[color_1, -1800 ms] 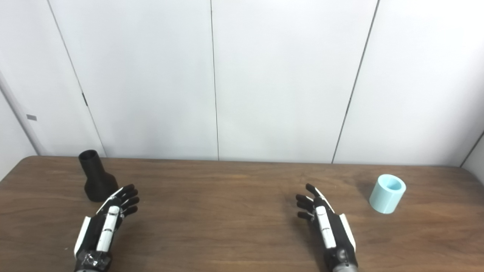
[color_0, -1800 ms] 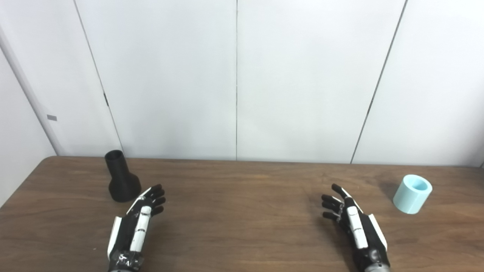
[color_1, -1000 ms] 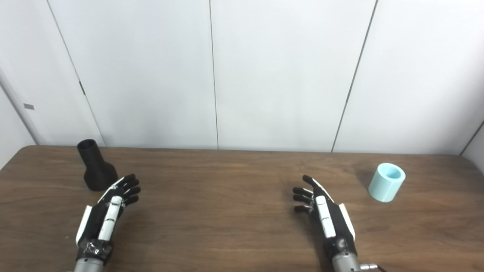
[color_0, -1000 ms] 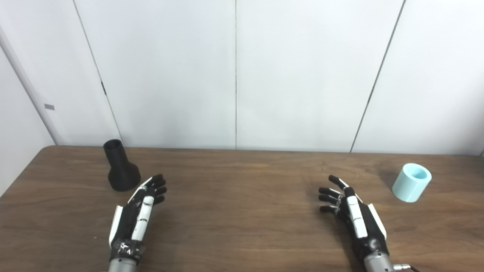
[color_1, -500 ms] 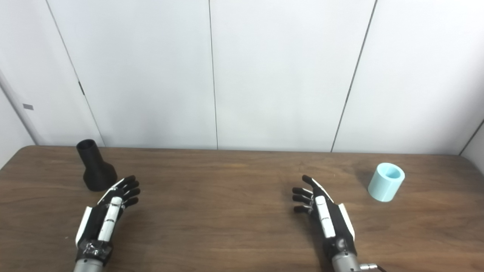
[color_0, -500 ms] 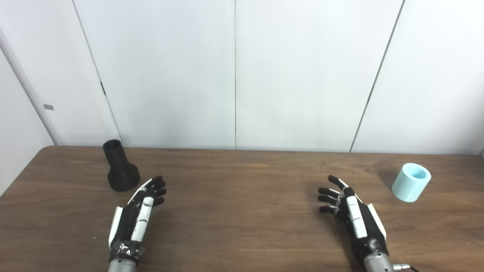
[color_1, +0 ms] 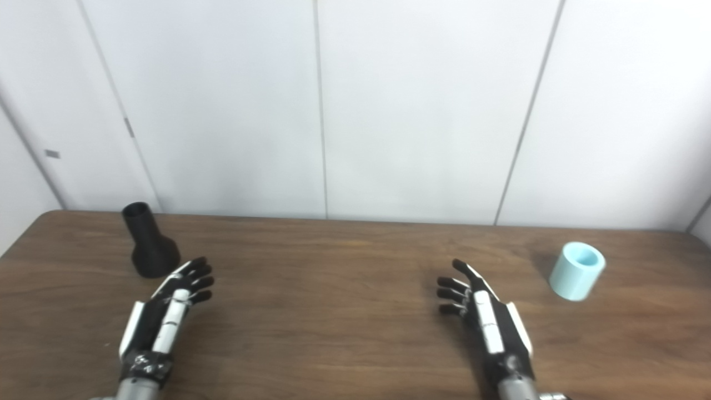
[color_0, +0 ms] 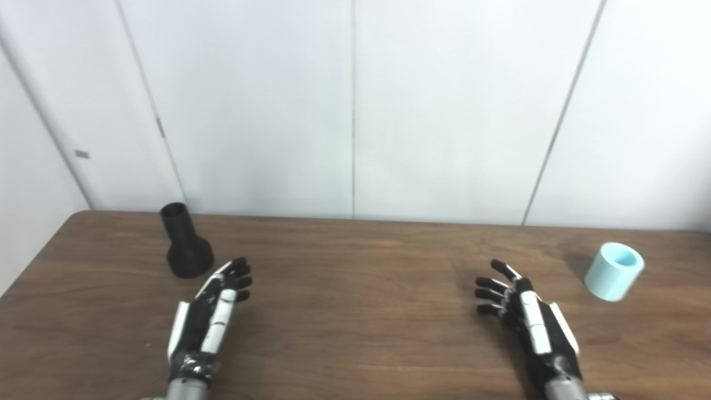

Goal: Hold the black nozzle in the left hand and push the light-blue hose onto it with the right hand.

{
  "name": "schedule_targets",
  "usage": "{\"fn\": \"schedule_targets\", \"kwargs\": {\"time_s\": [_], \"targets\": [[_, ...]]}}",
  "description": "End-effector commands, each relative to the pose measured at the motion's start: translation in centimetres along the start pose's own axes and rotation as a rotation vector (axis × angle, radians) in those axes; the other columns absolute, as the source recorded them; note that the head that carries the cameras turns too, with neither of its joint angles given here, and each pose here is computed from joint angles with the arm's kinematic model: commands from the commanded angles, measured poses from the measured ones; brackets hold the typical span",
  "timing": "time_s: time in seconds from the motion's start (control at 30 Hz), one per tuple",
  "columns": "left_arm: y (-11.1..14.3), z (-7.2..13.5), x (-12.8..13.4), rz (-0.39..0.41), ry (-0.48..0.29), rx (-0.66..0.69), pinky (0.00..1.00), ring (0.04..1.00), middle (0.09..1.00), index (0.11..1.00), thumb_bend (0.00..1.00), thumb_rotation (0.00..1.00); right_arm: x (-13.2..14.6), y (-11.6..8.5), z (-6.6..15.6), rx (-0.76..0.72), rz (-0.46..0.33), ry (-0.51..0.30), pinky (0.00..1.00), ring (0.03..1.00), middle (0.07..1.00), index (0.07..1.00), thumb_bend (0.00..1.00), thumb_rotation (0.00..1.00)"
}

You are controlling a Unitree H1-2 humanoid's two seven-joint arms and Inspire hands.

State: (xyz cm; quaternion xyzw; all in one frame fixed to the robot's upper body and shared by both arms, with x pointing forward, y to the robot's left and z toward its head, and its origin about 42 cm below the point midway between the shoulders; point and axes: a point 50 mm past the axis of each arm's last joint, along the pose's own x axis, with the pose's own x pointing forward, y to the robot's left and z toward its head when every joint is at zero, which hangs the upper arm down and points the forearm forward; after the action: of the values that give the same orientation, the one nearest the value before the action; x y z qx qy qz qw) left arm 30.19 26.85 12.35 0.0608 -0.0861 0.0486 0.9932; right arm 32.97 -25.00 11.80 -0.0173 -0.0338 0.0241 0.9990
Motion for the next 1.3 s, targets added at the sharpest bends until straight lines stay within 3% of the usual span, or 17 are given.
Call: {"fn": "schedule_targets", "kwargs": {"time_s": [0.0, 0.17, 0.37, 0.53, 0.87, 1.0, 1.27], "targets": [[-1.0, -1.1, -1.7, 0.004, 0.061, -0.006, 0.76, 0.802, 0.832, 0.832, 0.48, 0.77, -0.6, -0.8, -1.0, -0.004, -0.004, 0.04, 0.64, 0.735, 0.738, 0.867, 0.49, 1.0], [-1.7, -1.2, -1.9, 0.006, 0.081, -0.02, 0.77, 0.812, 0.841, 0.85, 0.43, 0.74, -0.7, -1.5, -1.3, 0.015, -0.011, 0.049, 0.63, 0.726, 0.737, 0.87, 0.48, 1.0], [-2.2, -1.8, -1.8, -0.003, 0.088, -0.02, 0.8, 0.83, 0.853, 0.865, 0.46, 0.79, -0.8, -1.9, -1.5, 0.025, -0.013, 0.055, 0.63, 0.727, 0.745, 0.881, 0.47, 1.0], [-2.6, -2.4, -1.6, -0.017, 0.071, -0.037, 0.82, 0.842, 0.865, 0.872, 0.42, 0.8, -0.7, -2.2, -1.6, 0.041, -0.02, 0.063, 0.64, 0.725, 0.746, 0.884, 0.44, 1.0], [-3.4, -2.7, -1.8, -0.01, 0.075, -0.004, 0.78, 0.819, 0.854, 0.851, 0.41, 0.83, -0.7, -2.5, -1.7, 0.043, -0.027, 0.068, 0.66, 0.733, 0.754, 0.89, 0.4, 1.0], [-3.6, -2.6, -1.8, -0.006, 0.073, 0.002, 0.76, 0.808, 0.849, 0.846, 0.33, 0.84, -0.8, -2.5, -1.5, 0.034, -0.021, 0.071, 0.65, 0.722, 0.744, 0.897, 0.41, 1.0], [-3.4, -2.5, -1.8, -0.011, 0.077, 0.003, 0.76, 0.807, 0.846, 0.84, 0.35, 0.79, -0.9, -2.3, -1.3, 0.056, -0.025, 0.069, 0.63, 0.73, 0.758, 0.903, 0.37, 1.0]]}}
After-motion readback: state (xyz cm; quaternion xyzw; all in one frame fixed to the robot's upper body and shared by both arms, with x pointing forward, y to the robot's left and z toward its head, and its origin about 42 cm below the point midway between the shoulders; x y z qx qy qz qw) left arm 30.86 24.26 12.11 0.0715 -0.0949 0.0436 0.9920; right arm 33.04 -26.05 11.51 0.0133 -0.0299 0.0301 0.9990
